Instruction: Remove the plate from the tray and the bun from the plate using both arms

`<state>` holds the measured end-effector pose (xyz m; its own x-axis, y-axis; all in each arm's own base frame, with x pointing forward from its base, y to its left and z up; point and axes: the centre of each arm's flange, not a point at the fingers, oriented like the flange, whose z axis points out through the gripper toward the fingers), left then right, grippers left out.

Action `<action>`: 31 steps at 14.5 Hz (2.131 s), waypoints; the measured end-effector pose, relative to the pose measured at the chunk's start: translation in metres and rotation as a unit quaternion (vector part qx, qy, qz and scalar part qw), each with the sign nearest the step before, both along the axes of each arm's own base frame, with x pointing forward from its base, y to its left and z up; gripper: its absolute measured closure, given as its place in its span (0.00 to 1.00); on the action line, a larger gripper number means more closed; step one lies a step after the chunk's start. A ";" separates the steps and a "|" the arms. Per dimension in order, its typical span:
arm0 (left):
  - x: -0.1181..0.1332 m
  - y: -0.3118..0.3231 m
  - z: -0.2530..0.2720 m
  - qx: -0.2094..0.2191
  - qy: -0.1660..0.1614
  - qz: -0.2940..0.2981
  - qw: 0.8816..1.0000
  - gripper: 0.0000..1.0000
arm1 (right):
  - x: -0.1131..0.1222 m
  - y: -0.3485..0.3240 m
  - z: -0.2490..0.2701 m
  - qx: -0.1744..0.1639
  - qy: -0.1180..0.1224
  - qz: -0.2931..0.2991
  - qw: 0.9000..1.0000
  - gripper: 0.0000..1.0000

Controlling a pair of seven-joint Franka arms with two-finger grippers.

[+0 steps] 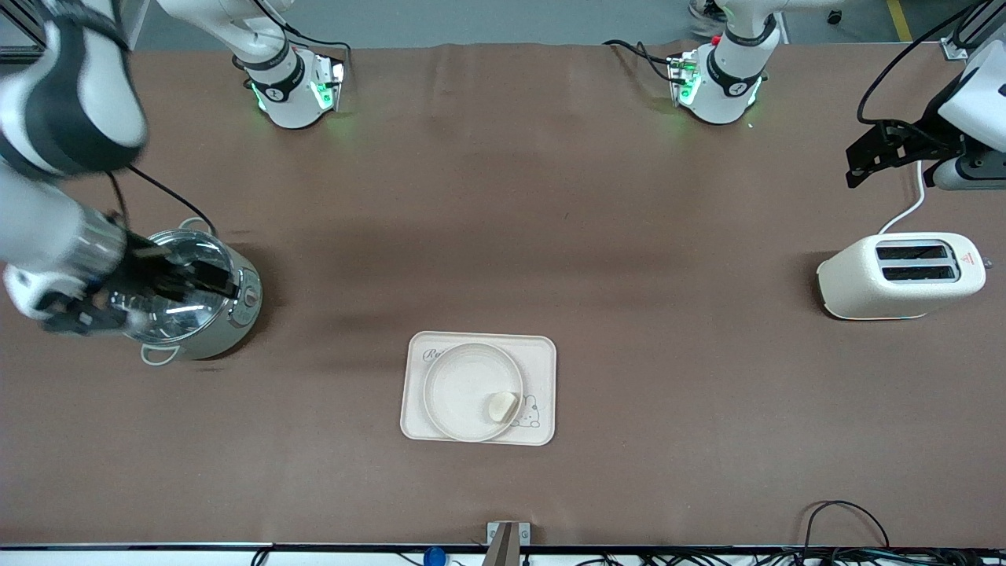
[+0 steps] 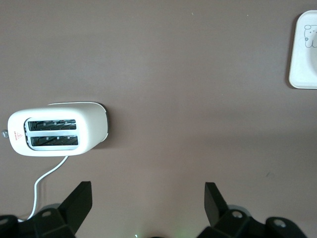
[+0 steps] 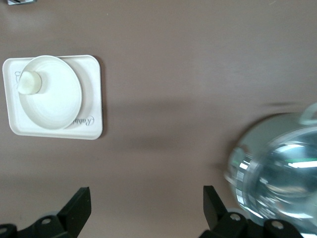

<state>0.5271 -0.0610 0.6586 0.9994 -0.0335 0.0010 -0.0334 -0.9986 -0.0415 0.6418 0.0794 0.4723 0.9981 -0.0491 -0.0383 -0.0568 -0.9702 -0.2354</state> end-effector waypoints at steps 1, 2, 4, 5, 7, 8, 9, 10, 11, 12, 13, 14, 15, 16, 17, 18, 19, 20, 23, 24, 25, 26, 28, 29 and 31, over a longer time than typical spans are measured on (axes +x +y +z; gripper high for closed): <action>0.000 0.000 0.000 0.000 0.000 0.000 1.000 0.00 | 0.010 0.017 -0.031 0.014 0.007 -0.008 1.000 0.00; 0.000 0.001 0.000 0.000 0.001 0.001 1.000 0.00 | 0.018 0.034 -0.060 0.028 0.011 -0.016 0.999 0.00; 0.000 0.005 0.000 0.000 0.001 0.005 1.000 0.00 | 0.029 0.070 -0.120 0.053 0.018 -0.040 0.998 0.00; 0.001 0.007 0.000 0.000 0.001 0.006 1.000 0.00 | 0.031 0.090 -0.149 0.057 0.021 -0.052 0.997 0.00; 0.001 0.008 0.000 0.000 0.001 0.007 1.000 0.00 | 0.029 0.136 -0.200 0.050 0.014 -0.063 0.997 0.00; 0.001 0.008 0.000 0.000 0.001 0.007 1.000 0.00 | 0.026 0.157 -0.216 0.047 0.005 -0.070 0.996 0.00; 0.001 0.008 0.000 0.000 0.002 0.007 1.000 0.00 | 0.022 0.176 -0.228 0.045 -0.002 -0.079 0.996 0.00; 0.001 0.008 0.000 0.000 0.002 0.007 1.000 0.00 | 0.019 0.193 -0.236 0.044 -0.005 -0.085 0.995 0.00; 0.001 0.008 0.000 0.000 0.002 0.007 1.000 0.00 | 0.016 0.208 -0.242 0.044 -0.007 -0.088 0.995 0.00; 0.001 0.008 0.000 0.000 0.002 0.007 1.000 0.00 | 0.014 0.222 -0.247 0.044 -0.012 -0.087 0.995 0.04; 0.001 0.008 -0.001 0.000 0.002 0.007 1.000 0.00 | 0.013 0.231 -0.251 0.045 -0.017 -0.088 0.995 0.09; 0.001 0.008 -0.001 0.000 0.003 0.007 1.000 0.00 | 0.013 0.236 -0.257 0.044 -0.022 -0.087 0.995 0.09; 0.001 0.008 -0.001 0.000 0.003 0.007 1.000 0.00 | 0.013 0.237 -0.263 0.043 -0.025 -0.088 0.995 0.17; 0.001 0.008 -0.001 0.000 0.003 0.007 1.000 0.00 | 0.014 0.236 -0.269 0.041 -0.025 -0.089 0.995 0.27; 0.001 0.008 -0.001 0.000 0.003 0.007 1.000 0.00 | 0.016 0.234 -0.273 0.039 -0.026 -0.091 0.995 0.38; 0.001 0.008 -0.001 0.000 0.004 0.007 1.000 0.00 | 0.017 0.233 -0.275 0.038 -0.026 -0.092 0.995 0.46; 0.001 0.008 -0.001 0.000 0.004 0.007 1.000 0.00 | 0.018 0.233 -0.276 0.038 -0.026 -0.092 0.995 0.46; 0.001 0.008 -0.002 0.000 0.004 0.007 1.000 0.00 | 0.018 0.233 -0.277 0.038 -0.028 -0.093 0.995 0.53; 0.001 0.008 -0.002 0.000 0.005 0.007 1.000 0.00 | 0.019 0.232 -0.278 0.038 -0.031 -0.094 0.994 0.62; 0.001 0.008 -0.002 0.000 0.005 0.007 1.000 0.00 | 0.020 0.233 -0.279 0.038 -0.033 -0.095 0.994 0.63; 0.001 0.008 -0.002 0.000 0.006 0.007 1.000 0.00 | 0.021 0.233 -0.281 0.039 -0.034 -0.095 0.994 0.66; 0.001 0.008 -0.002 0.000 0.006 0.007 1.000 0.00 | 0.022 0.233 -0.283 0.039 -0.036 -0.096 0.994 0.72; 0.001 0.008 -0.003 0.000 0.006 0.007 1.000 0.00 | 0.025 0.235 -0.286 0.040 -0.040 -0.096 0.994 0.75; 0.001 0.008 -0.003 0.000 0.007 0.007 1.000 0.00 | 0.027 0.235 -0.287 0.040 -0.042 -0.097 0.994 0.75; 0.001 0.008 -0.003 0.001 0.007 0.007 1.000 0.00 | 0.031 0.237 -0.283 0.044 -0.046 -0.106 0.992 0.94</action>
<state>0.5283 -0.0534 0.6552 0.9997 -0.0198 -0.0138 -0.0204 -0.9989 -0.0422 0.6726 0.3166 0.1894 0.9652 -0.2587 0.0392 -0.2315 -0.9140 -0.3331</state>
